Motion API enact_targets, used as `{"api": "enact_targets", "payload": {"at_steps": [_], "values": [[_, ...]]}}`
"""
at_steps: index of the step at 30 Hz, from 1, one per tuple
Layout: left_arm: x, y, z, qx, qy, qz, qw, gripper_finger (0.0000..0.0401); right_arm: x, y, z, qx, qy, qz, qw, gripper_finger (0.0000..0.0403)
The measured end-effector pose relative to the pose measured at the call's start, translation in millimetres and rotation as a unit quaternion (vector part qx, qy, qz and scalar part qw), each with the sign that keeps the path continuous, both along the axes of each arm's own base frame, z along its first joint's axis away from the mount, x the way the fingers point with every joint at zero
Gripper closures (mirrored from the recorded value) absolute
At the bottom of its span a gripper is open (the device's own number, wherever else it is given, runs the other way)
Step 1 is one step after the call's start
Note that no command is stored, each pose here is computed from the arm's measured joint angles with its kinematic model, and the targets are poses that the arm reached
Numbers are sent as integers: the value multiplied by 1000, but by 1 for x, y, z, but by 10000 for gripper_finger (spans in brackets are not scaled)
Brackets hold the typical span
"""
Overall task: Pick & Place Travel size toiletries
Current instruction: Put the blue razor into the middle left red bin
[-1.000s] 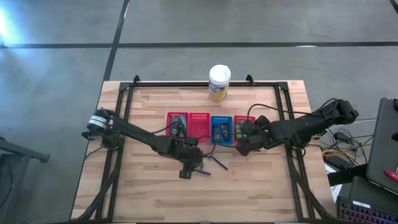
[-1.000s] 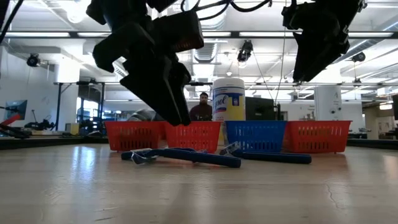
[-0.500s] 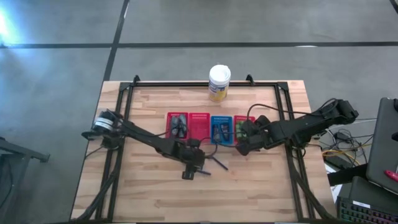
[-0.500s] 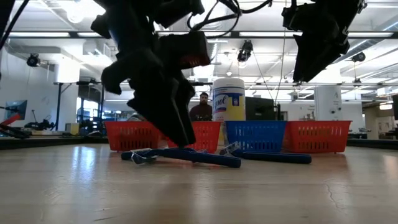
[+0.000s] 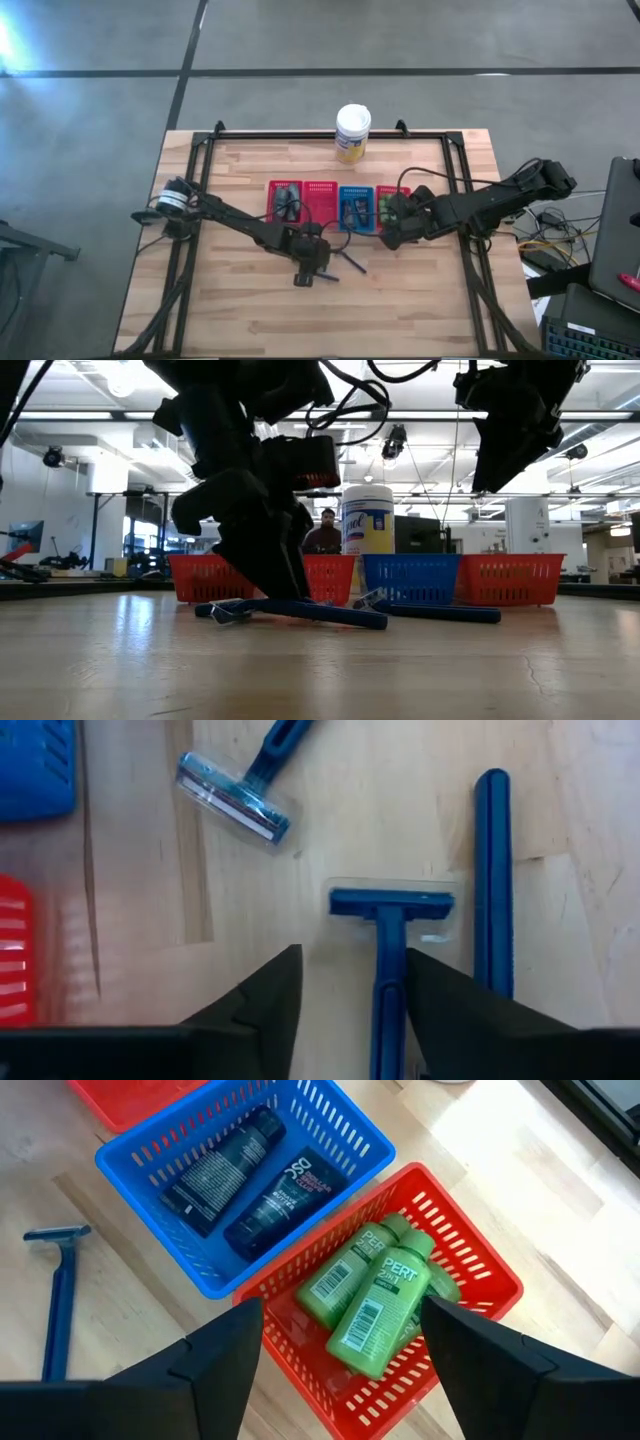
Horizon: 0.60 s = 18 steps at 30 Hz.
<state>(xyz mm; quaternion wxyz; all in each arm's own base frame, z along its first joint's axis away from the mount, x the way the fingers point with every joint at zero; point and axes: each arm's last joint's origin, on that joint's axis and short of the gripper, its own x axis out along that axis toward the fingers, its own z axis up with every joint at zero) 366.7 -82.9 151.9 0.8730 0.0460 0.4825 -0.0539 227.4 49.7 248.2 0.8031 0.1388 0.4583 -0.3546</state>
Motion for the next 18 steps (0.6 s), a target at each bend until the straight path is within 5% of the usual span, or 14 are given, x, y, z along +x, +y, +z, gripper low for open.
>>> {"api": "enact_targets", "payload": {"at_steps": [8, 18], "values": [[-1, 0, -1, 5, 7, -5, 1000, 298, 0, 0, 0, 0, 0, 0, 1000, 158], [-11, 3, -12, 1, 24, 24, 999, 307, 0, 0, 0, -1, 2, 2, 1000, 164]]}}
